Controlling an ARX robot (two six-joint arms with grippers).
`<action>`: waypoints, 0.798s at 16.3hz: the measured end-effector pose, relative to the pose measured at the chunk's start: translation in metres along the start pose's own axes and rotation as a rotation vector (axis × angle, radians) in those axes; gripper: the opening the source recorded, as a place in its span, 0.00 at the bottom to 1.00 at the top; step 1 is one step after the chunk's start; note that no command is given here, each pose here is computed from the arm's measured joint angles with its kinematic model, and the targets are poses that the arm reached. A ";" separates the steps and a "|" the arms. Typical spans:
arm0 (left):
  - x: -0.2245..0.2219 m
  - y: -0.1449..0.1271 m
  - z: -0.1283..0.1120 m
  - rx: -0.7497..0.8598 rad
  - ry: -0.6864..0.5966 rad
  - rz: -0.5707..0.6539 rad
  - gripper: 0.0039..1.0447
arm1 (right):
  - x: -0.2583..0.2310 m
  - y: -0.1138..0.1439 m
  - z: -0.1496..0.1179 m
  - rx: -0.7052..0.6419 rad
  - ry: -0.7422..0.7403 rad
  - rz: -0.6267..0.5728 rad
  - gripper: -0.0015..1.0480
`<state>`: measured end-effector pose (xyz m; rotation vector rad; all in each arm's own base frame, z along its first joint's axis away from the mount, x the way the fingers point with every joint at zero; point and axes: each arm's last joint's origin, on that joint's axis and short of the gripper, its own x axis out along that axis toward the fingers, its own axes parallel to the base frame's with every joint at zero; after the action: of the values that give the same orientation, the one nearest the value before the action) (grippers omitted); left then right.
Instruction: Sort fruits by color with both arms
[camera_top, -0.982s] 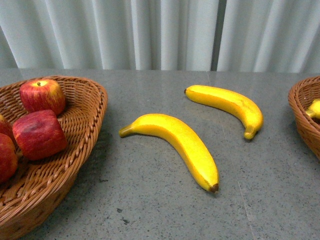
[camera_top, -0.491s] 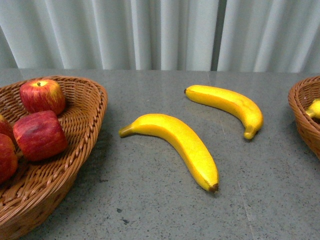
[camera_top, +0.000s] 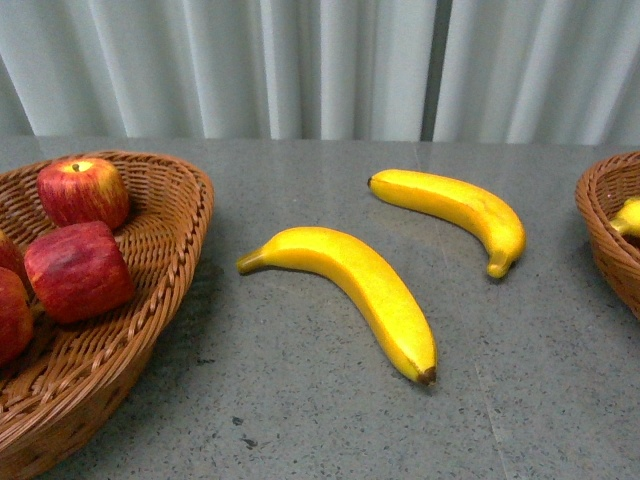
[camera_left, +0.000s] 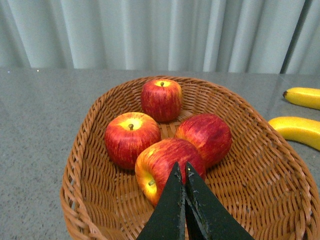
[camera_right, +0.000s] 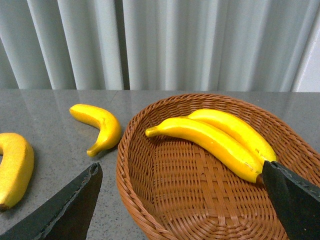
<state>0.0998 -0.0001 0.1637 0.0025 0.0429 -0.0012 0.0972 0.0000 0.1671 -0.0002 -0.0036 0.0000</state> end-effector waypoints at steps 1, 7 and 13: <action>-0.003 0.000 0.004 0.000 -0.046 0.002 0.01 | 0.000 0.000 0.000 0.000 0.000 0.000 0.94; -0.003 0.000 0.003 0.000 -0.037 0.000 0.01 | 0.000 0.000 0.000 0.000 -0.002 0.000 0.94; -0.003 0.000 0.004 0.000 -0.048 0.001 0.01 | 0.000 0.000 0.000 0.000 -0.001 0.000 0.94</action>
<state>0.0972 -0.0001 0.1676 0.0021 -0.0048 -0.0004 0.0972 0.0000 0.1671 -0.0002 -0.0044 0.0000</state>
